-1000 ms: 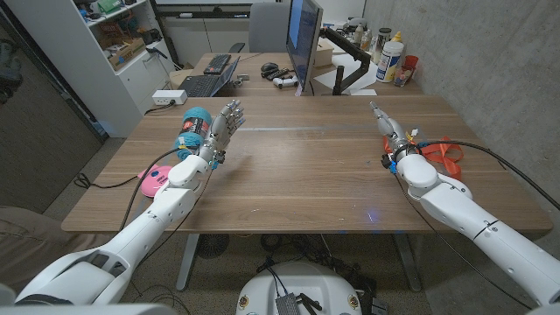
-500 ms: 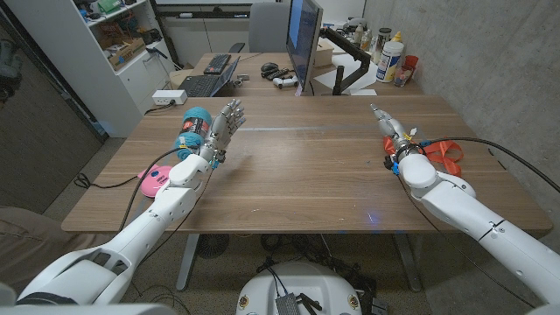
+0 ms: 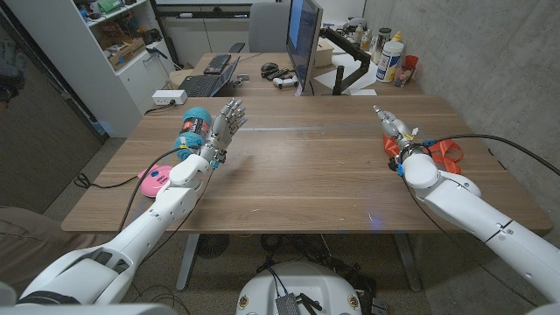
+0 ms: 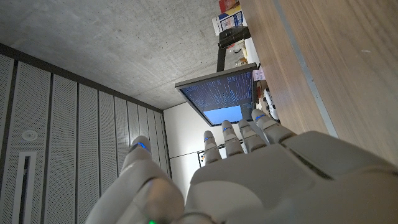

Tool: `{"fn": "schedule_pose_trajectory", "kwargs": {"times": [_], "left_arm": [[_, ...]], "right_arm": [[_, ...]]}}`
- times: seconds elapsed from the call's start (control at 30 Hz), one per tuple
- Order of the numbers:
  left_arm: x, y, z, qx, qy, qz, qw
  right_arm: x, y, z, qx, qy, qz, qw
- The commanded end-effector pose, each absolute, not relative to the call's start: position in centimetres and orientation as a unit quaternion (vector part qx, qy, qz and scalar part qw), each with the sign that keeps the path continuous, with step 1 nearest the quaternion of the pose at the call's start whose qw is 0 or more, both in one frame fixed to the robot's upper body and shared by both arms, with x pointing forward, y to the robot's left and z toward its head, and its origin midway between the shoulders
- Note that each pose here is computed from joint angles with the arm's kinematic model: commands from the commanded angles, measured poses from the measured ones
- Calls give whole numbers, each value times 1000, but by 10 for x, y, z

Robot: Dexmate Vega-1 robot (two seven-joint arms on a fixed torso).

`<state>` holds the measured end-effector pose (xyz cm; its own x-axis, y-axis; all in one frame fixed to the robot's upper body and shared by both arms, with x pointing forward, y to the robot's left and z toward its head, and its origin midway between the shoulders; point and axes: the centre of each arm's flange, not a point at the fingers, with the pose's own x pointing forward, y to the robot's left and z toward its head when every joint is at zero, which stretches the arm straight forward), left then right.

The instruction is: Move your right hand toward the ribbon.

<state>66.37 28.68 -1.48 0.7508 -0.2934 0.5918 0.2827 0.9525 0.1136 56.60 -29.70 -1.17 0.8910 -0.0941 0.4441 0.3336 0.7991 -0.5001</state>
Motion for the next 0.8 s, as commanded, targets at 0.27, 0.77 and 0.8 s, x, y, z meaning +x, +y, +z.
{"fn": "schedule_pose_trajectory", "kwargs": {"times": [0.27, 0.77, 0.8], "left_arm": [[661, 284, -18, 18, -315, -164, 934], [658, 281, -19, 5, -309, -168, 936], [658, 281, -19, 5, -309, -169, 936]], "right_arm": [[553, -303, -15, -350, -169, -151, 909], [545, -302, -12, -408, -114, -161, 892], [545, -302, -12, -409, -113, -161, 891]]}}
